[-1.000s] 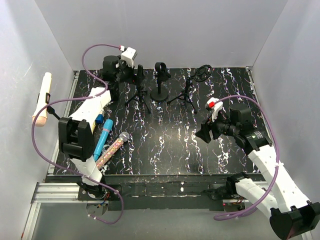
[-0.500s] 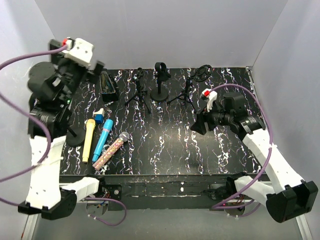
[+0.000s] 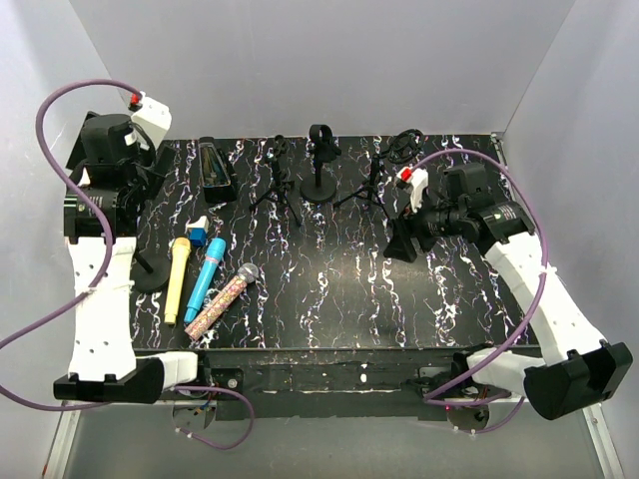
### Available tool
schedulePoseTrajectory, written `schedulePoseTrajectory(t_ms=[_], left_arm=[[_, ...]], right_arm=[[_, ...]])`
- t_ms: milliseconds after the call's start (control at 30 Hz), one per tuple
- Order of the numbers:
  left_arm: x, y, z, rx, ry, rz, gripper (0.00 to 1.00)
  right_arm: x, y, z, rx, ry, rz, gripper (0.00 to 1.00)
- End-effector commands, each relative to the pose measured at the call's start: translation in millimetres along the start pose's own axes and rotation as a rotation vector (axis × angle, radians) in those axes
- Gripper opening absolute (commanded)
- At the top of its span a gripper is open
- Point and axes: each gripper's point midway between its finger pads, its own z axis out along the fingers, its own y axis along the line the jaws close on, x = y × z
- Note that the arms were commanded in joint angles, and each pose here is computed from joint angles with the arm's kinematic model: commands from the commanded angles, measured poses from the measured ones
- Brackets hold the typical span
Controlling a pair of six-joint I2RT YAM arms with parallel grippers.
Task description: Remove the microphone from the stand
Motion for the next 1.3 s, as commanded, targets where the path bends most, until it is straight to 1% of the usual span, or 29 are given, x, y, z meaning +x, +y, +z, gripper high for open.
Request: schedulePoseTrajectory(t_ms=[0,33,67,167,233,267,367,467,567,733,933,1100,1167,1267], left_arm=[[30.1,11.6,-10.9,-0.031,0.164,0.081,0.98],[38.8,8.8,-10.3,-0.021,0.21,0.083,0.98],[43.0,3.1,-11.1,0.004,0.224,0.07,0.98],[45.2,-8.0,-9.5,0.043,0.224,0.001,0.98],[47.8,-4.3,-3.5,0.016,0.25,0.002,0.98],[54.2,6.0,-1.3,-0.017,0.28,-0.008,0.98],[54.5,20.7,-1.8,-0.043,0.313,-0.036,0.98],[60.5,30.7,-3.5,-0.072,0.339,-0.03,0.98],[71.3,31.8,-2.8,-0.066,0.377,-0.044,0.98],[89.2,15.2,10.2,-0.006,0.414,-0.128,0.98],[102.0,16.7,34.2,-0.002,0.444,-0.273,0.97],[103.8,12.3,49.6,0.039,0.437,-0.373,0.92],[102.8,7.7,54.1,0.062,0.431,-0.399,0.88],[99.9,3.9,57.6,0.089,0.425,-0.424,0.79]], right_arm=[[12.4,5.0,-13.5,-0.036,0.115,-0.078,0.76],[13.2,4.3,-11.2,-0.048,0.125,-0.092,0.76],[13.8,1.4,-8.2,-0.05,0.13,-0.095,0.76],[-2.7,-5.6,1.5,-0.046,0.082,-0.09,0.76],[-15.3,-4.7,5.5,-0.059,0.043,-0.067,0.76],[-19.7,-3.9,6.2,-0.065,0.03,-0.058,0.76],[-29.7,-1.0,6.5,-0.082,0.008,-0.038,0.76],[-26.8,0.8,9.5,-0.104,0.007,-0.053,0.76],[-26.8,-3.7,11.7,-0.09,0.007,-0.059,0.76],[-33.3,-2.7,13.2,-0.103,0.005,-0.038,0.75],[-31.3,-1.4,12.2,-0.111,0.026,-0.016,0.74],[-23.8,1.2,9.5,-0.11,0.035,-0.022,0.73],[-20.5,2.7,9.2,-0.113,0.038,-0.016,0.73],[-17.7,4.7,9.4,-0.119,0.041,-0.002,0.72]])
